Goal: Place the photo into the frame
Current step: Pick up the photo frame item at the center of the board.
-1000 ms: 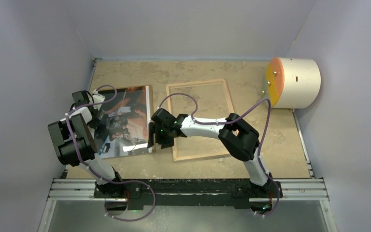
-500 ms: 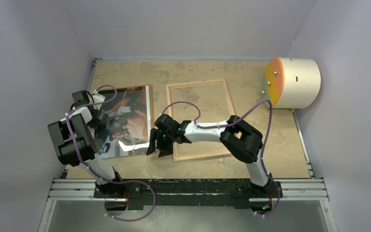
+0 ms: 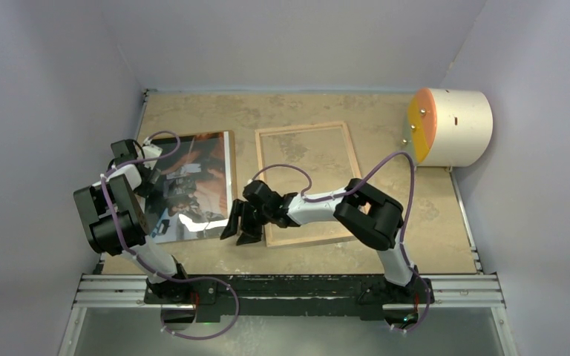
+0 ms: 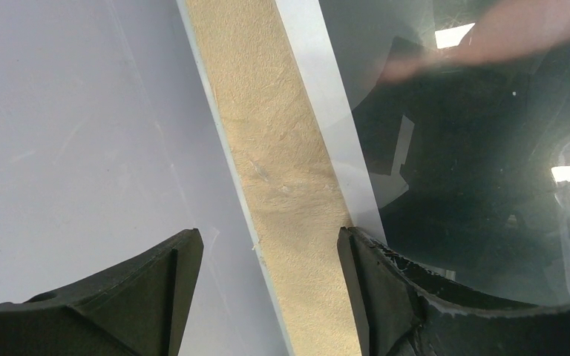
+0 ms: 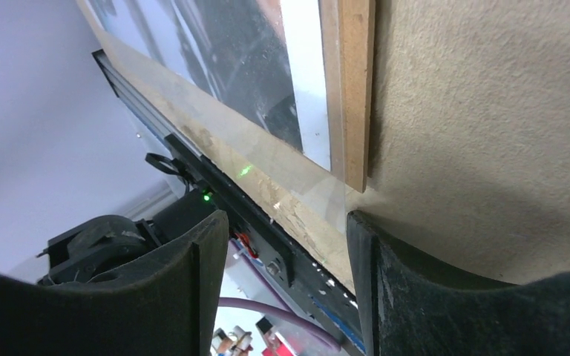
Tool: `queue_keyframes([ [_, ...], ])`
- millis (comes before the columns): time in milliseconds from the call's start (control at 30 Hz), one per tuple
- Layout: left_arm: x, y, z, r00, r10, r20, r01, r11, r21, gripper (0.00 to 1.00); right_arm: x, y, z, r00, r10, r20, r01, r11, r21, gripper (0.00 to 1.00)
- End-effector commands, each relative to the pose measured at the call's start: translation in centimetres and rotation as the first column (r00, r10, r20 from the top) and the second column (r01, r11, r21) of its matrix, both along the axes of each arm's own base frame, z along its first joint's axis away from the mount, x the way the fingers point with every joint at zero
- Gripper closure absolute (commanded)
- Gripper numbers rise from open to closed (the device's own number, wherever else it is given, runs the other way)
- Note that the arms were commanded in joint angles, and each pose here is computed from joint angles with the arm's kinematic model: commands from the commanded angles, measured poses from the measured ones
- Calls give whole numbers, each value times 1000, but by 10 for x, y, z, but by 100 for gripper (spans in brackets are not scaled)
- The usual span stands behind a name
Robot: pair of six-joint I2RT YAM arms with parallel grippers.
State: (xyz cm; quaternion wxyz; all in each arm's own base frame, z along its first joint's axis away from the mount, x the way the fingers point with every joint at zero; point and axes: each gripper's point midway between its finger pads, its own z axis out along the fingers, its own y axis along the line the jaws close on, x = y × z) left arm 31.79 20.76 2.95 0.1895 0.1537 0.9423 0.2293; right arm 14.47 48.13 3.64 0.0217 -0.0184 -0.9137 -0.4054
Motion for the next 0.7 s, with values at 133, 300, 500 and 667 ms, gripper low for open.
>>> queue_keyframes([
  [133,-48,-52,-53,979,-74,-191,30,974,-224,28,6,17,42,997,-21,69,8,984,180,41],
  [300,-48,-52,-52,978,-73,-194,29,975,-222,28,6,26,79,993,-11,119,-27,949,314,43],
  [500,-47,-51,-47,979,-74,-189,32,975,-219,29,7,31,81,991,4,131,-47,945,323,44],
  [667,-48,-51,-44,979,-74,-190,31,975,-219,29,18,32,55,991,11,130,-42,971,236,47],
])
